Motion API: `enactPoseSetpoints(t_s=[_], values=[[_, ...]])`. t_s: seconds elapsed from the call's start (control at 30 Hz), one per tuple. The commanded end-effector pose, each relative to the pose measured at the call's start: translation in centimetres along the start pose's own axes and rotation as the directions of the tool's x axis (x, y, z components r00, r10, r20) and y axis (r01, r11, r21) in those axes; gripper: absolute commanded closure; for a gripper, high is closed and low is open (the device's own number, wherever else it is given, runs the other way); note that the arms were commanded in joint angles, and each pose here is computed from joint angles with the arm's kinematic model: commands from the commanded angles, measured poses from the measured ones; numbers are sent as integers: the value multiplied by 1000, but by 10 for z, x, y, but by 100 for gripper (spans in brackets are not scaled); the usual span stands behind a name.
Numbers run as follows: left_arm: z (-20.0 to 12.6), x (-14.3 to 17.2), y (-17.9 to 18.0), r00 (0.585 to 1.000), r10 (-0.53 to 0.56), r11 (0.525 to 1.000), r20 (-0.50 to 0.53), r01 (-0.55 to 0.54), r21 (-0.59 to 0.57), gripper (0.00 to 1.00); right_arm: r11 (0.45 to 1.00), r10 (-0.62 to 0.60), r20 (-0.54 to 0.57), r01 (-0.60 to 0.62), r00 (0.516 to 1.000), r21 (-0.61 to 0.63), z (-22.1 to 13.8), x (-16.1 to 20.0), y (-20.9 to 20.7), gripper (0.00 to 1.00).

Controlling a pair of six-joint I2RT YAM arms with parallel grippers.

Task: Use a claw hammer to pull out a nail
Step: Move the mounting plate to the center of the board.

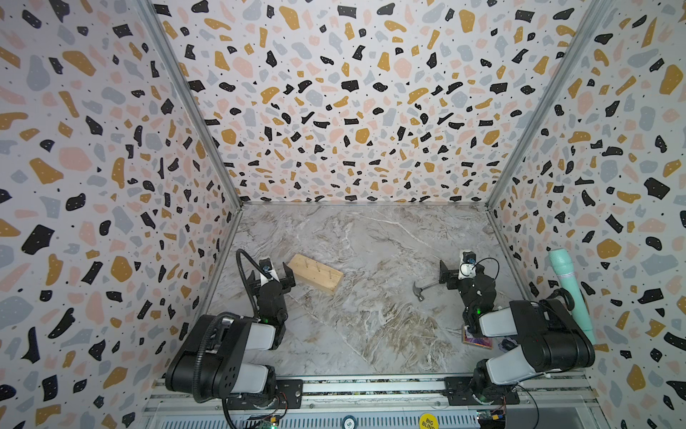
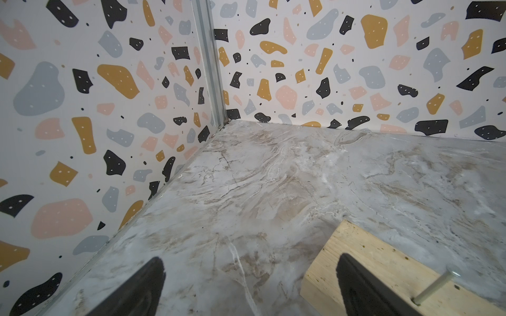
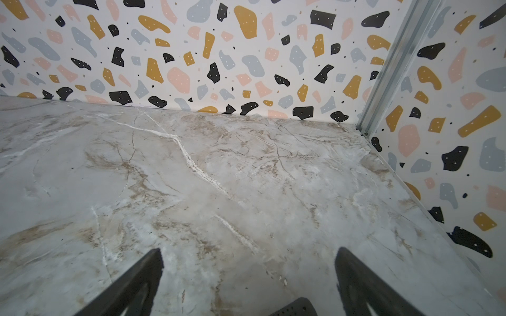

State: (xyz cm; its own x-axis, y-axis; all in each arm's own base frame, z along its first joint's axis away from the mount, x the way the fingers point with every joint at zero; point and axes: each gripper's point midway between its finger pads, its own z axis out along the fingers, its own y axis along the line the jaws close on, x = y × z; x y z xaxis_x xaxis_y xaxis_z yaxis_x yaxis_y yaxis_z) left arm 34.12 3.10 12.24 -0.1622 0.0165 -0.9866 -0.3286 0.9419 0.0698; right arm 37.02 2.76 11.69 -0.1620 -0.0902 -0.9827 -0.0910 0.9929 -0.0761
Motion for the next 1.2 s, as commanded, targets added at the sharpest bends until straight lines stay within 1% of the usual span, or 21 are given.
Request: enactPoseSetpoints(t_s=[0.0,0.17,0.23,0.3,0.4,0.5,0.57,0.6,0.67,0.7,0.77,0.83,0.87,0.93,0.97,1.0,1.07,1.13,1.17], values=[[0,-13,1,999,-22,1000,45,22,0,0,1000,-5,16,5,1000,8,-1,-5,-1,1],[-1,-13,1,999,-23,1000,47,23,0,0,1000,-7,21,7,1000,7,-1,-6,-2,1],[-1,-24,2,997,-32,999,73,32,-6,0,1000,-12,26,12,1000,10,-2,-9,-1,1],[5,-38,1,1000,-19,1000,25,19,-15,0,999,-37,-9,37,999,-1,4,-18,3,1],[3,-70,1,1000,-23,1000,17,23,-10,0,999,-44,-26,44,999,-12,8,-42,6,1],[-6,-106,2,993,-116,993,30,116,14,0,999,35,5,-35,999,-14,1,-77,11,1],[-13,-124,1,977,-215,976,4,215,38,0,989,139,15,-138,990,-62,-6,-101,25,1],[-16,-129,-1,963,-268,962,-19,268,48,0,977,191,12,-189,982,-96,-9,-110,33,1],[-23,-131,-13,919,-382,913,-100,392,110,0,928,316,-16,-313,949,-203,-19,-129,59,1],[-27,-130,-23,890,-432,878,-145,452,156,0,900,362,-34,-358,932,-249,-23,-135,73,1],[-39,-127,-49,816,-526,779,-242,576,248,0,832,455,-90,-459,886,-310,-35,-140,105,1],[-52,-123,-69,757,-576,705,-308,651,281,0,766,504,-150,-521,850,-376,-48,-138,141,1],[-61,-124,-79,737,-590,675,-330,675,300,0,731,520,-187,-548,833,-407,-56,-137,161,1],[-80,-127,-101,703,-606,620,-371,710,334,0,675,535,-257,-590,805,-443,-70,-134,195,1],[-91,-129,-113,680,-617,586,-396,733,346,0,647,535,-286,-603,795,-466,-78,-134,211,1],[-99,-130,-121,668,-621,565,-411,744,355,0,630,530,-312,-612,788,-478,-85,-133,225,1],[-118,-132,-142,658,-608,534,-445,753,384,0,595,507,-350,-614,788,-519,-99,-135,251,1],[-129,-134,-154,666,-585,523,-463,746,411,0,568,487,-356,-599,798,-565,-107,-141,262,1],[-133,-136,-159,673,-574,518,-467,740,430,0,565,497,-358,-608,791,-558,-107,-141,261,1]])
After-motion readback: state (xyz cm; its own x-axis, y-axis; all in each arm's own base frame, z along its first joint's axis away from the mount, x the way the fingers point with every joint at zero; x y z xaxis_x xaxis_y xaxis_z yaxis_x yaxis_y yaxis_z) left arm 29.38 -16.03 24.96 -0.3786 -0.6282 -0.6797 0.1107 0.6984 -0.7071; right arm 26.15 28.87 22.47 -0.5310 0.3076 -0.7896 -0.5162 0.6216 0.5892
